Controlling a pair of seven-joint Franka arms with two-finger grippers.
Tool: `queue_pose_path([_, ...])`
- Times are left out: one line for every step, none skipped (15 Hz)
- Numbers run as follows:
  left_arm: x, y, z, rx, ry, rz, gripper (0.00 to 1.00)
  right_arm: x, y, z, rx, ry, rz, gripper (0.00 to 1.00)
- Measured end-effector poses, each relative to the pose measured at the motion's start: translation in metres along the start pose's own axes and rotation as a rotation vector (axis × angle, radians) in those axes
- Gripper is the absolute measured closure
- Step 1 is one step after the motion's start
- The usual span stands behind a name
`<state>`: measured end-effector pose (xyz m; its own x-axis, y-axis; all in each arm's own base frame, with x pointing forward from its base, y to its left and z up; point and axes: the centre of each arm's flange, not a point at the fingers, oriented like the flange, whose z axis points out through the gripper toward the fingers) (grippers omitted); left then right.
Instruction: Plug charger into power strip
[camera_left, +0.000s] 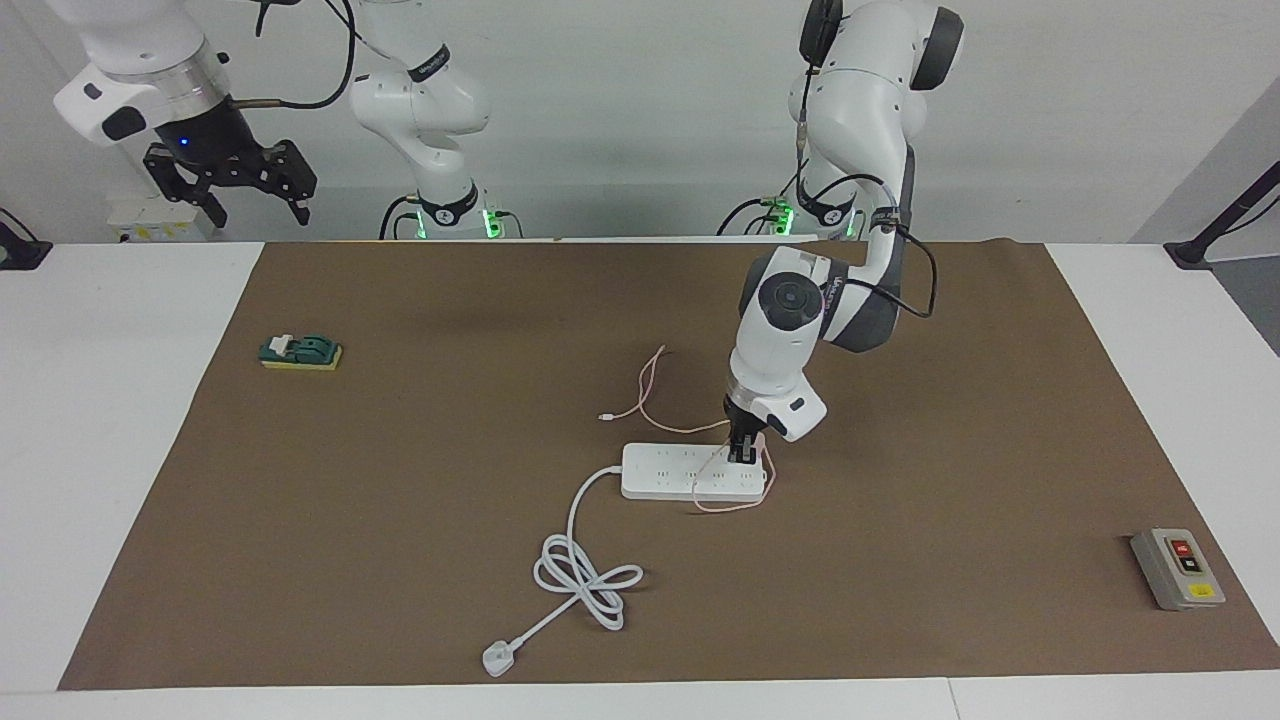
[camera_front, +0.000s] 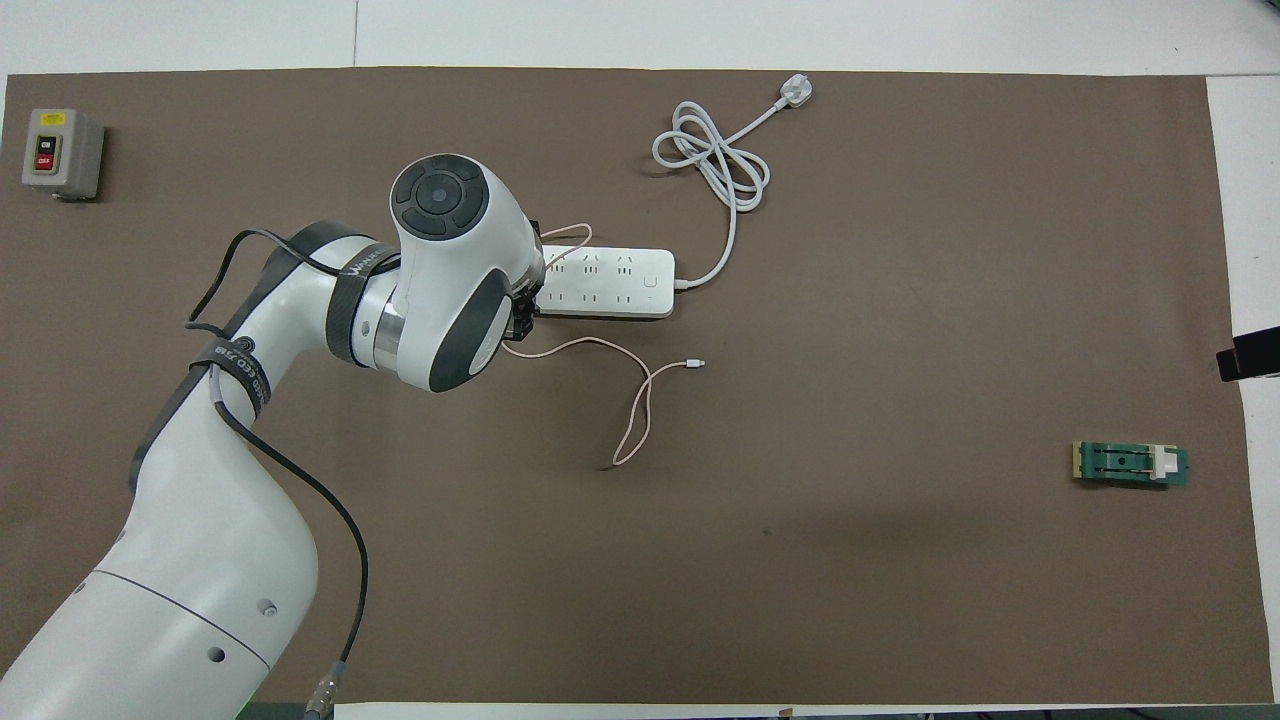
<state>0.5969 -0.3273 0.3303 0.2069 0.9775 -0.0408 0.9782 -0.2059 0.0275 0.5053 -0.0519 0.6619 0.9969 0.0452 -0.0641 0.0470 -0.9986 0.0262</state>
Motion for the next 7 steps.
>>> queue_pose_path([0.0,0.0,0.0,0.0,0.0,0.0,0.69,0.0,0.0,0.0,0.0,0.0,0.0,0.0])
queue_pose_path([0.0,0.0,0.0,0.0,0.0,0.0,0.69,0.0,0.0,0.0,0.0,0.0,0.0,0.0])
queue_pose_path([-0.0003,-0.0002,0.0001,0.0,0.002,0.002,0.69,0.0,0.0,0.0,0.0,0.0,0.0,0.0])
queue_pose_path([-0.002,-0.0009,0.0003,-0.001,0.012,0.012,0.69,0.0,0.0,0.0,0.0,0.0,0.0,0.0])
queue_pose_path([-0.005,-0.002,0.0006,-0.004,0.029,0.03,0.69,0.0,0.0,0.0,0.0,0.0,0.0,0.0])
queue_pose_path([-0.0073,-0.0028,0.0008,-0.007,0.042,0.042,0.69,0.0,0.0,0.0,0.0,0.0,0.0,0.0])
queue_pose_path([-0.0083,-0.0032,0.0009,-0.008,0.048,0.048,0.69,0.0,0.0,0.0,0.0,0.0,0.0,0.0])
